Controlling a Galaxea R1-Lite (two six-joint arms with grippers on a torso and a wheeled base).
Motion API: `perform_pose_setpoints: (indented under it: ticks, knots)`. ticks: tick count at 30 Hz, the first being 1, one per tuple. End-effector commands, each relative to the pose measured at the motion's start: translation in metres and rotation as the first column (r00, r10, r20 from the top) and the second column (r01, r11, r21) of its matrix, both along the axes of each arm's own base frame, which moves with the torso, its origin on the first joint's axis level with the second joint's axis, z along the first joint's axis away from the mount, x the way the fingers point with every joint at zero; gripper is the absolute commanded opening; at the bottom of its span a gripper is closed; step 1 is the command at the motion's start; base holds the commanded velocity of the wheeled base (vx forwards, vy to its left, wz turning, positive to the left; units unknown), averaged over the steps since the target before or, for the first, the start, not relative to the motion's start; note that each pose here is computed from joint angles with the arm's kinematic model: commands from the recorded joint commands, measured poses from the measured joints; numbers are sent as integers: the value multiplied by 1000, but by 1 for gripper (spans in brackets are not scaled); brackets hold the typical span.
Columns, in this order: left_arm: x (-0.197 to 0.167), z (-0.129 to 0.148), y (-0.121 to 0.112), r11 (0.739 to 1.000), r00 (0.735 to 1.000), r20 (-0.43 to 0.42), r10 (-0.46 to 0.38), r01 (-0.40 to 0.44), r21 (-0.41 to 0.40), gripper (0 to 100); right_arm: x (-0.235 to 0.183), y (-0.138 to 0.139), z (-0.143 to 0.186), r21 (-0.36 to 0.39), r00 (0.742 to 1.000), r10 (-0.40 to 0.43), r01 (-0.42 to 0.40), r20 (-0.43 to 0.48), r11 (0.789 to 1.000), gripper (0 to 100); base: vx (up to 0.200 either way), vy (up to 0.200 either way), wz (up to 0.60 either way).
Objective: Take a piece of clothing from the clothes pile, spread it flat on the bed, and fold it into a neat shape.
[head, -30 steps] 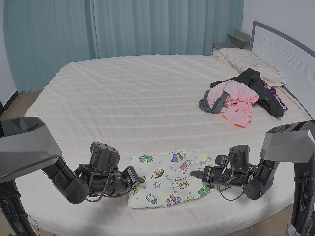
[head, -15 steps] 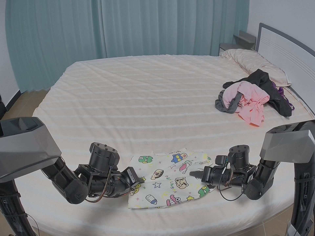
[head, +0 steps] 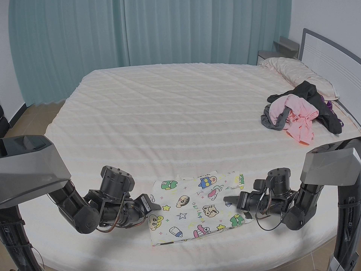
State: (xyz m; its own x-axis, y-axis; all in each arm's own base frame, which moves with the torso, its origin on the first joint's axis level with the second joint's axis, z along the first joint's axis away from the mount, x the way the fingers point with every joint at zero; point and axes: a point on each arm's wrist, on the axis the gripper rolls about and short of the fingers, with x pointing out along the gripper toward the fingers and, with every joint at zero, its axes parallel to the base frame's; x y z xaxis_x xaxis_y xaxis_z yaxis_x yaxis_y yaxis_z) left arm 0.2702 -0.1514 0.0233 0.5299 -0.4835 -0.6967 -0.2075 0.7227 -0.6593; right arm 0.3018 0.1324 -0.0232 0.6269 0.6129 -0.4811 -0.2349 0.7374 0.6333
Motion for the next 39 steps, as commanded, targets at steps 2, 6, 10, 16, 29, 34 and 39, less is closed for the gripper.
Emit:
perform_pose_setpoints:
  ticks: [2,6,10,16,29,34,39]
  knots:
    - [-4,-2,-2,1000,1000,-2,-20,20,-1,100,-9,-2,2,0,1000,20,-20,-15,1000,100,0,0,0]
    - [-5,-2,0,1000,1000,-2,-14,14,6,100,-15,-12,14,-2,1000,3,-3,-2,1000,100,0,0,0]
    - [-3,2,4,1000,1000,9,2,-2,-2,100,-28,-21,32,9,1000,2,-2,14,1000,100,0,0,0]
    - [0,5,7,1000,1000,17,18,-18,-11,100,-45,-30,42,-38,1000,28,-27,10,999,100,0,0,0]
    - [1,7,6,1000,999,22,24,-24,-19,100,-58,-41,28,-112,991,91,-102,-99,988,0,0,0,0]
    - [1,7,6,1000,999,23,24,-24,-19,100,-63,-50,27,-143,991,87,-101,-100,984,0,0,0,0]
    - [1,7,6,1000,999,23,24,-24,-19,100,-71,-58,22,-218,981,124,-155,-148,963,0,0,0,0]
